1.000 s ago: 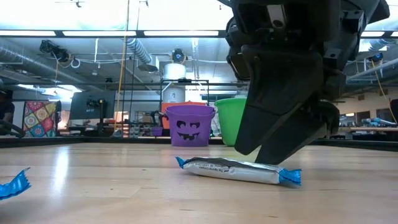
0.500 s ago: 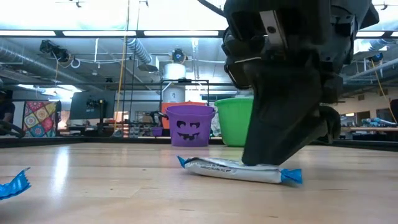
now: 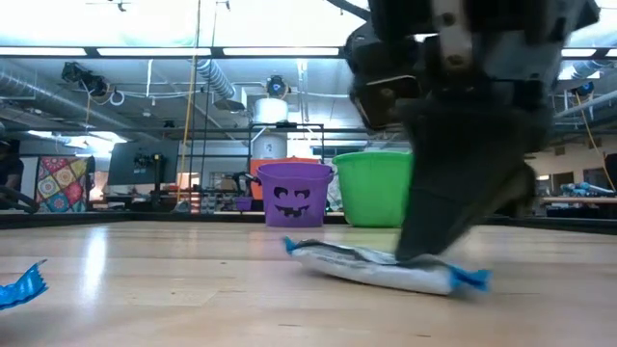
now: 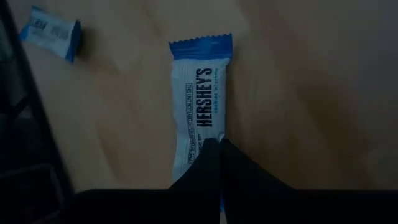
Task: Sort candy by brand, put in halloween buckets
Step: Put the white chocolate bar into the purple bucket
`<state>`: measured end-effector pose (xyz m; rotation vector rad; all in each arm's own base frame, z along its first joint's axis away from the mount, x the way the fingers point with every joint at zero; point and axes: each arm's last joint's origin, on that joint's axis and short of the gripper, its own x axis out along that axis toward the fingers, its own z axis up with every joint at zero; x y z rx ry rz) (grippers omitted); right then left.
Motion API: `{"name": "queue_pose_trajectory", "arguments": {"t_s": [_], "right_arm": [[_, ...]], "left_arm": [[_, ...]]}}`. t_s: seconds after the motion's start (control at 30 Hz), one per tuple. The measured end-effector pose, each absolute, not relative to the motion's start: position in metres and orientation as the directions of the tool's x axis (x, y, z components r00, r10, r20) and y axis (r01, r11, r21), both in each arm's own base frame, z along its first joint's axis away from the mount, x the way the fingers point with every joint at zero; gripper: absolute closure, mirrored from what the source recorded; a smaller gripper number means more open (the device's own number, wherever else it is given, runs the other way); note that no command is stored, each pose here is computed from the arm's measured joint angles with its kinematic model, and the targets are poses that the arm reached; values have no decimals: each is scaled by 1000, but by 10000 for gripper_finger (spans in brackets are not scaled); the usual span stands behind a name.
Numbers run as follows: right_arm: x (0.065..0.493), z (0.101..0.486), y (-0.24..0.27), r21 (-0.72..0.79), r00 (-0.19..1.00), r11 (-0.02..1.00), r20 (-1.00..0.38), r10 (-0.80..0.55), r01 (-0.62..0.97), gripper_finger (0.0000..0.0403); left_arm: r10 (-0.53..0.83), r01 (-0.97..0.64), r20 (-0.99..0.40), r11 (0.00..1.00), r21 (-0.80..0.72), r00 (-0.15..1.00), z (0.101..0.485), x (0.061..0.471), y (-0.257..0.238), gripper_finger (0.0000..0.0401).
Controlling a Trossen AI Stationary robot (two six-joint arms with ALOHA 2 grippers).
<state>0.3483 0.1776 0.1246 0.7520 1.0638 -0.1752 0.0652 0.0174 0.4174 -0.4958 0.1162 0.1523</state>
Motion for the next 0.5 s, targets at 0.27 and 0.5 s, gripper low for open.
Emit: {"name": "queue_pose_trajectory", "arguments": {"t_s": [0.27, 0.5], "right_arm": [[383, 181, 170, 351, 550, 837, -832, 72, 421, 400], [385, 239, 154, 39, 442, 903, -881, -172, 428, 401]], "left_arm": [[117, -174, -148, 869, -463, 982, 417, 65, 17, 199], [117, -174, -149, 869, -463, 982, 417, 65, 17, 199]]}}
